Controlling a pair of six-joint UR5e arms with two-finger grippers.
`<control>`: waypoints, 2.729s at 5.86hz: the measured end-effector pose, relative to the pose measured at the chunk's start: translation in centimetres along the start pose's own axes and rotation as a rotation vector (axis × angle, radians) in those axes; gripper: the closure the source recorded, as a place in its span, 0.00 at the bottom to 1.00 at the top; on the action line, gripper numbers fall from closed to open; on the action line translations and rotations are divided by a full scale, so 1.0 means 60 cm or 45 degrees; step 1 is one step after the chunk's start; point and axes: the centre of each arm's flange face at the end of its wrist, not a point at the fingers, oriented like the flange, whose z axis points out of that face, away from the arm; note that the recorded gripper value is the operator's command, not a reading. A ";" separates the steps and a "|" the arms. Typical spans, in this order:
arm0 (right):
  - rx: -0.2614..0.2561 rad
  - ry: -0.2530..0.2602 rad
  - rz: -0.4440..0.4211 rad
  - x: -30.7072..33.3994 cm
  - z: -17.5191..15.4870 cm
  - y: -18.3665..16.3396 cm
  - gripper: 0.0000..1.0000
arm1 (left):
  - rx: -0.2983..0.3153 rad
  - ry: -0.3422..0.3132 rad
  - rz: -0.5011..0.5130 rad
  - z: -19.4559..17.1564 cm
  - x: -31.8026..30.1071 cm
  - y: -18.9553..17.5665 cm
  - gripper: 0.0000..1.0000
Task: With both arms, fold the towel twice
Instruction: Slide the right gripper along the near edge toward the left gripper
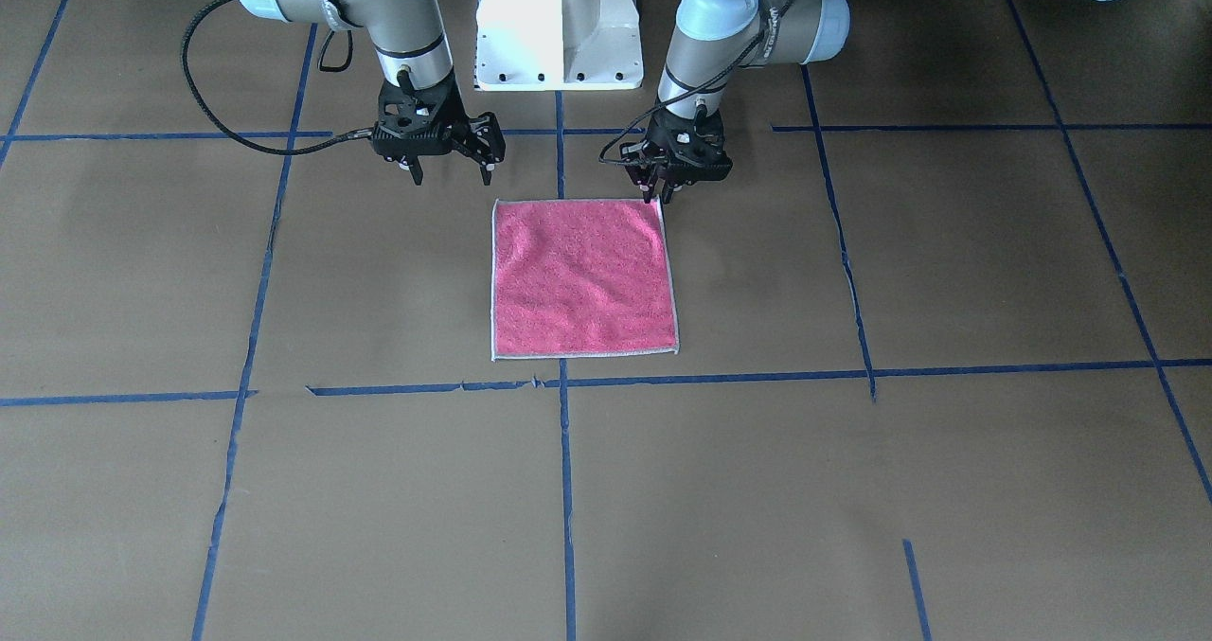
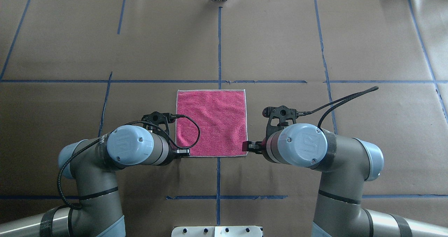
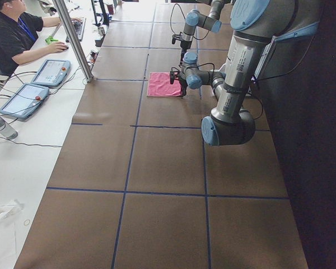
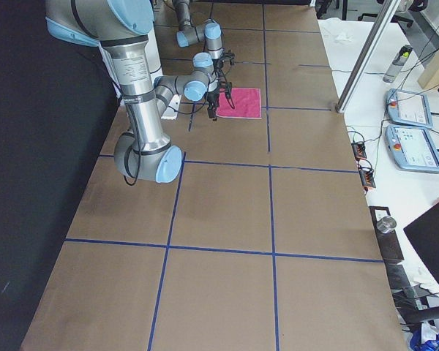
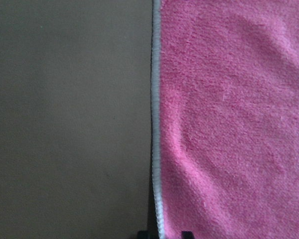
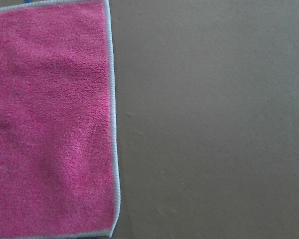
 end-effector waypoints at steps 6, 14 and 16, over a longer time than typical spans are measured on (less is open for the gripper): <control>0.017 0.038 0.055 -0.062 0.052 -0.022 0.18 | 0.006 0.000 -0.001 -0.002 -0.001 -0.006 0.67; 0.024 0.061 0.118 -0.092 0.084 0.026 0.82 | 0.010 0.002 0.003 -0.003 -0.002 -0.009 0.67; 0.026 0.062 0.120 -0.090 0.084 0.026 0.83 | 0.010 0.002 0.003 -0.003 -0.002 -0.009 0.70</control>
